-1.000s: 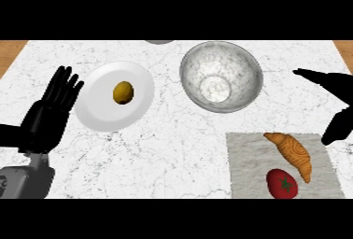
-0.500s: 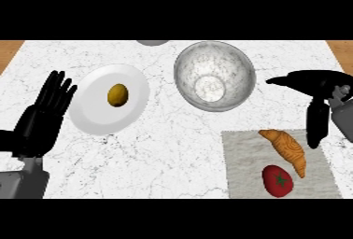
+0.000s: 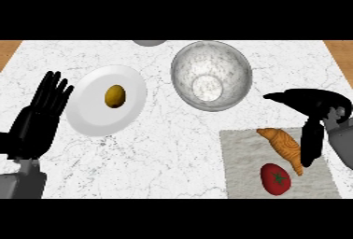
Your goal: Pick the croissant from the placemat and place it in the bowl
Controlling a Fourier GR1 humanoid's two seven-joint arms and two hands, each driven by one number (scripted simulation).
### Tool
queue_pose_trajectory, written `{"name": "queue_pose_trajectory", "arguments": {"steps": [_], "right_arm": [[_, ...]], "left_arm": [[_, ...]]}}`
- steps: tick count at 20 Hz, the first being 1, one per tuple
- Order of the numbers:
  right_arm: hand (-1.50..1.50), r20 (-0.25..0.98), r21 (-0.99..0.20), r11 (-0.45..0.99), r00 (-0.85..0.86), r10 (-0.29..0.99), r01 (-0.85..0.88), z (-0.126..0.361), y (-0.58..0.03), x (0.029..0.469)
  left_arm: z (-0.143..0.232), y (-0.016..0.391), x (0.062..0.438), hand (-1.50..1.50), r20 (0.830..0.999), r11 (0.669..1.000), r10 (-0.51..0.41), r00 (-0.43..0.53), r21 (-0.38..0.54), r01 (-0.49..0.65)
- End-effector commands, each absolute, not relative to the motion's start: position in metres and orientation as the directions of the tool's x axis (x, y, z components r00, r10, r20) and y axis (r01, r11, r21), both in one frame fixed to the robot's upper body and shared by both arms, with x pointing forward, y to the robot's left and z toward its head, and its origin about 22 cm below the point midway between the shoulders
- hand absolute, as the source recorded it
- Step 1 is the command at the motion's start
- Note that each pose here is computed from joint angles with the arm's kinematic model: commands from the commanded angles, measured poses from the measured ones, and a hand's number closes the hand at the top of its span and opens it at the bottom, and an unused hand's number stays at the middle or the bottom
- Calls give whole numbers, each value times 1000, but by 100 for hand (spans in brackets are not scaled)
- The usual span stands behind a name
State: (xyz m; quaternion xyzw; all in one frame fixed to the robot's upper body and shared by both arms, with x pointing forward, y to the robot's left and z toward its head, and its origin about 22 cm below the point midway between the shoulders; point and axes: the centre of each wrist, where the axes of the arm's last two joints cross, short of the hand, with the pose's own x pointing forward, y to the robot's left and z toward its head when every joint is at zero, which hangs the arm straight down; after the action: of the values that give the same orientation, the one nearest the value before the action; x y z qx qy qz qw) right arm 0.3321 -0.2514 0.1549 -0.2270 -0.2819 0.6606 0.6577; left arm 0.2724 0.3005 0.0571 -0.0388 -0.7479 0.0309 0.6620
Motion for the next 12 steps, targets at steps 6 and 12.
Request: {"name": "queue_pose_trajectory", "arguments": {"steps": [6, 12], "right_arm": [[-150, 37, -747, -25, -79, 996, -664, 139, -269, 297], [-150, 69, -770, -18, -111, 991, -638, 118, -289, 304]], "left_arm": [[64, 303, 272, 0, 988, 995, 97, -120, -96, 9], [68, 291, 289, 0, 987, 996, 93, -132, -93, 12]]}}
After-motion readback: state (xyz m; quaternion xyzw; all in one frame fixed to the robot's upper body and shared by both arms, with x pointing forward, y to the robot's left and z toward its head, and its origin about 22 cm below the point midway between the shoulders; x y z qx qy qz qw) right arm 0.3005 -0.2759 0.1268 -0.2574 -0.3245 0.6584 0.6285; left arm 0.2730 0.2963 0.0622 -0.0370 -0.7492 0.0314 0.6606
